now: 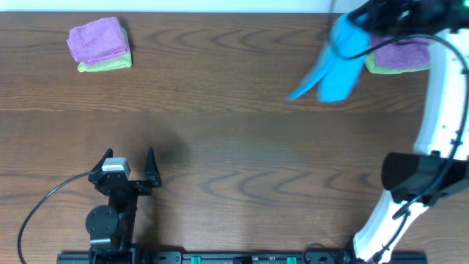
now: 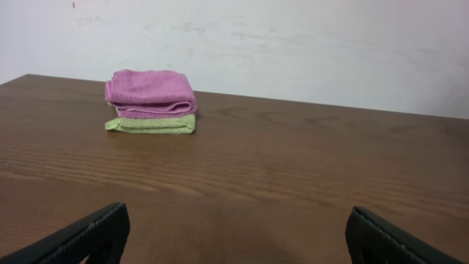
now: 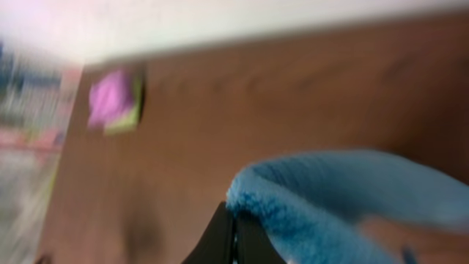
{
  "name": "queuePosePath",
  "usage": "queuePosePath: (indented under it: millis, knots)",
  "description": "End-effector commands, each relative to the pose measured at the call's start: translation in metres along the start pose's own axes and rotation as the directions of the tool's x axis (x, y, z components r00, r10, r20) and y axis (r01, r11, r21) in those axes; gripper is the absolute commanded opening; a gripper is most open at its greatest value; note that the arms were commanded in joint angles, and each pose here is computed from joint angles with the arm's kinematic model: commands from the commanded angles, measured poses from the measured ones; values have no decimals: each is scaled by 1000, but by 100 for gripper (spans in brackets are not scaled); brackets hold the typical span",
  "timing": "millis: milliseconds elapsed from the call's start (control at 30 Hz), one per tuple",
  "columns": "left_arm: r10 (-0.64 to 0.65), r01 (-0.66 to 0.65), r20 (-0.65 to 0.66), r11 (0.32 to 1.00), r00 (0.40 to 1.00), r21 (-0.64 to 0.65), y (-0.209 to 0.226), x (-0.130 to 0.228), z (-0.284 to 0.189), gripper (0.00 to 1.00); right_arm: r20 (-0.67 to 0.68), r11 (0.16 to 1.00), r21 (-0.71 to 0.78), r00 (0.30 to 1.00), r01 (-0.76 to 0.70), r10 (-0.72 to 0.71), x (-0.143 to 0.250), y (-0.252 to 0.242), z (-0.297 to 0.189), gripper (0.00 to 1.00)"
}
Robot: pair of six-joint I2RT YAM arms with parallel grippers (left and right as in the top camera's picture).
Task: Fold the cloth
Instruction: 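Lift the blue cloth and pull it left toward table center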
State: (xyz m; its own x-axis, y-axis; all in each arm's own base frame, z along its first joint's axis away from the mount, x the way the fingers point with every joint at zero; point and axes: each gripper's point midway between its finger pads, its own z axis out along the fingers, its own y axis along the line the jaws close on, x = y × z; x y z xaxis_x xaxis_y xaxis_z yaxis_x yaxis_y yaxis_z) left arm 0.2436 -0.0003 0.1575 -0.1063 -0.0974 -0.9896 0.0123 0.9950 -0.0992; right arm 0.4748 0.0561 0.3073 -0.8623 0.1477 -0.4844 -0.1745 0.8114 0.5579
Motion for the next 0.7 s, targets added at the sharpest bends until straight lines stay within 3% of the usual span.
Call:
queuePosePath:
  millis: [0,33,133,400,667]
  knots:
    - [8,-8,-44,1000,999,-3,2,19,2,95,-93,977,-15,972,215,-215,28,34,9,58]
    - [8,-8,-44,1000,999,-3,2,19,2,95,-142,971,78,966,227,-215,36,22,12,99]
    - [8,-8,-44,1000,999,-3,2,19,2,96,-207,938,291,970,189,-131,48,-5,10,99]
    - [8,-9,-44,1000,999,-3,2,19,2,95,-322,948,230,937,218,-137,78,7,9,99]
    - [8,-8,-44,1000,999,-3,2,19,2,95,-505,915,305,859,265,-81,122,-27,37,96]
